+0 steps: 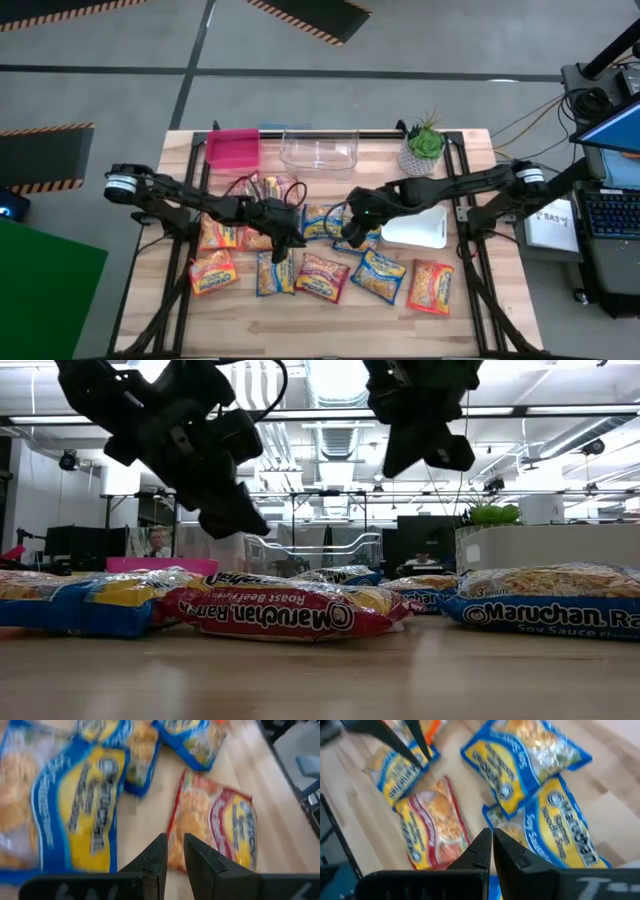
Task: Sort Maruchan noodles
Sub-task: Put the red noodle pack into the white bin
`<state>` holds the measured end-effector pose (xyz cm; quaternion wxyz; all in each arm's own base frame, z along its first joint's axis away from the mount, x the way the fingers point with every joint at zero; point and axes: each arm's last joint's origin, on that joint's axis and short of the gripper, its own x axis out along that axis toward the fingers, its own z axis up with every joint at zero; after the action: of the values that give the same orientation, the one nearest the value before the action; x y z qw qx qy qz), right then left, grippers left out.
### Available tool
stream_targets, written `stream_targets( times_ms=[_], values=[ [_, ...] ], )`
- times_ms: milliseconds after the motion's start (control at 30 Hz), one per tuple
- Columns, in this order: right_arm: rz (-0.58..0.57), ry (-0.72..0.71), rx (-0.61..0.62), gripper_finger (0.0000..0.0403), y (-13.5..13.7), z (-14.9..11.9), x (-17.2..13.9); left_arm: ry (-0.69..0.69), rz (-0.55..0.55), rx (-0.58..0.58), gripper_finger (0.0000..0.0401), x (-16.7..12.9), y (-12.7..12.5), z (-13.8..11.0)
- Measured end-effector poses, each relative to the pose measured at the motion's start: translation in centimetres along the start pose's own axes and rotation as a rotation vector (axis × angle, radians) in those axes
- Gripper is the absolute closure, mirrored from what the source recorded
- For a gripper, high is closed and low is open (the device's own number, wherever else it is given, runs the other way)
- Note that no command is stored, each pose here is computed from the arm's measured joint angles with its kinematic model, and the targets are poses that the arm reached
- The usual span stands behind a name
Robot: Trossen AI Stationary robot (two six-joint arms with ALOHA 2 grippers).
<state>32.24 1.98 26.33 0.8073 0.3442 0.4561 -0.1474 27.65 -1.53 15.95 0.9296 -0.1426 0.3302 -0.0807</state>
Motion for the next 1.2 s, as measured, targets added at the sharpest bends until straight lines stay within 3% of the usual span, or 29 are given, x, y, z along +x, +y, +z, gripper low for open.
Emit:
stream_targets(
  times_ms=[267, 400, 533, 733, 967, 1200],
  values=[
    [-0.006, 0.032, -0.087, 0.0394, 0.2, -0.7, 0.3, 0.146, 0.173, 0.002, 0.0355, -1.9, 0.1, -0.2],
    [0.016, 0.031, -0.128, 0.0394, 0.9, -1.2, 0.3, 0.155, 0.153, 0.067, 0.0355, -2.2, -0.2, 0.3],
    [0.062, 0.038, -0.13, 0.0384, 2.0, -2.2, 0.3, 0.136, 0.064, 0.135, 0.0355, -2.3, -0.8, 1.4],
    [0.142, 0.036, -0.107, 0.0318, 4.0, -3.8, 0.2, 0.098, 0.027, 0.194, 0.0355, -2.1, -1.7, 2.8],
    [0.193, 0.066, -0.085, 0.0229, 5.8, -6.0, 0.0, 0.048, -0.044, 0.172, 0.0355, -1.7, -4.2, 2.9],
    [0.201, 0.116, -0.099, 0.0194, 7.0, -8.2, 0.3, 0.02, -0.006, 0.164, 0.0355, -0.7, -8.4, 1.3]
  ],
)
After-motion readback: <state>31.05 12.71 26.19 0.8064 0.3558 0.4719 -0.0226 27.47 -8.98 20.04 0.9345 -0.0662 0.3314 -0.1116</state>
